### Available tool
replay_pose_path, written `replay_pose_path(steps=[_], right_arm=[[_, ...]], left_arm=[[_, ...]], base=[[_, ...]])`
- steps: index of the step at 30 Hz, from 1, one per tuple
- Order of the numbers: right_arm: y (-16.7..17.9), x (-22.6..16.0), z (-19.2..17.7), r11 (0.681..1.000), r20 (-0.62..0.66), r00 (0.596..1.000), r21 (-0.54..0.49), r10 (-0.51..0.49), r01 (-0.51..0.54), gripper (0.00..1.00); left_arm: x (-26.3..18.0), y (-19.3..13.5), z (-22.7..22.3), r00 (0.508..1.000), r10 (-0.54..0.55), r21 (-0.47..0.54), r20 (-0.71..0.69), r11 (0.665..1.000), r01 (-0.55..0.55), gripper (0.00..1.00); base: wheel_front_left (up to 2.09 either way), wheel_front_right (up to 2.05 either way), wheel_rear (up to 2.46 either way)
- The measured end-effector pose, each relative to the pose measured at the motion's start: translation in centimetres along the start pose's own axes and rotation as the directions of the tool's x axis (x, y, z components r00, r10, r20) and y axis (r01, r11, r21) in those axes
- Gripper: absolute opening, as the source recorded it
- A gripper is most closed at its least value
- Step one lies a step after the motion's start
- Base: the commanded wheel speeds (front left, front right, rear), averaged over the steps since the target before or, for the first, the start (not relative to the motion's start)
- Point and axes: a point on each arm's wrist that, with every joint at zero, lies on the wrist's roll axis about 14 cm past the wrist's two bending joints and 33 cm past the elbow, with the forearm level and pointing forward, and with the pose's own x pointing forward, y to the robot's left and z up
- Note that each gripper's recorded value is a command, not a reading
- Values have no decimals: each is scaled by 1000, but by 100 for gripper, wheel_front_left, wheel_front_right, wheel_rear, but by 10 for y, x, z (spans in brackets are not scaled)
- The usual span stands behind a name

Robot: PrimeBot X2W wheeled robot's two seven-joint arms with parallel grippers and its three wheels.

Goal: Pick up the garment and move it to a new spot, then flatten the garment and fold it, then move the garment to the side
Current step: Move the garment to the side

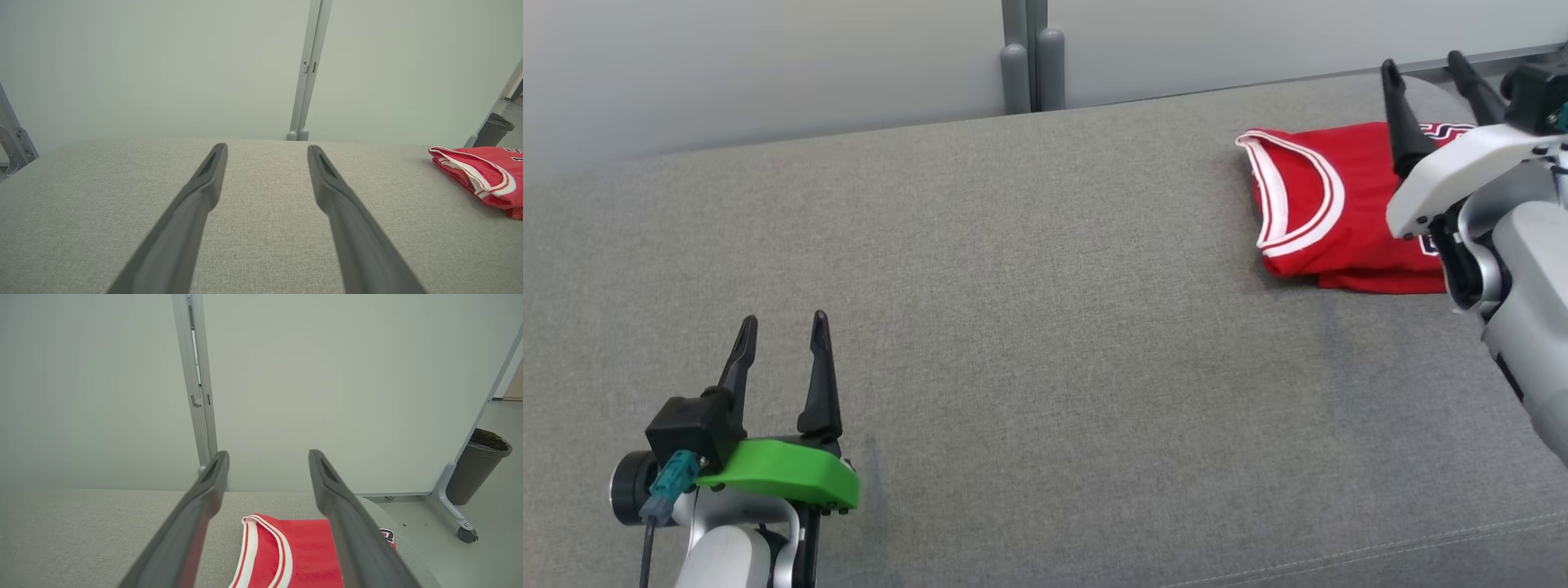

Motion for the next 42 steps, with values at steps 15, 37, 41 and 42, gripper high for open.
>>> replay_pose_path(steps=[15,37,41,42], right_arm=[[49,-60,-16,990,16,1000,141,23,-25,100],[65,-106,-25,987,65,997,160,-30,19,100],[69,-114,-32,984,53,998,175,-43,34,100],[69,-116,-33,984,51,998,175,-46,37,100]], left_arm=[[-20,-12,1,1000,-20,-2,-1,1000,20,100],[-34,1,-15,998,32,-36,-50,999,-34,100],[-36,6,-13,998,47,-35,-37,998,-49,100],[-36,7,-12,998,50,-35,-34,998,-51,100]], base=[[0,0,0],[0,0,0],[0,0,0],[0,0,0]])
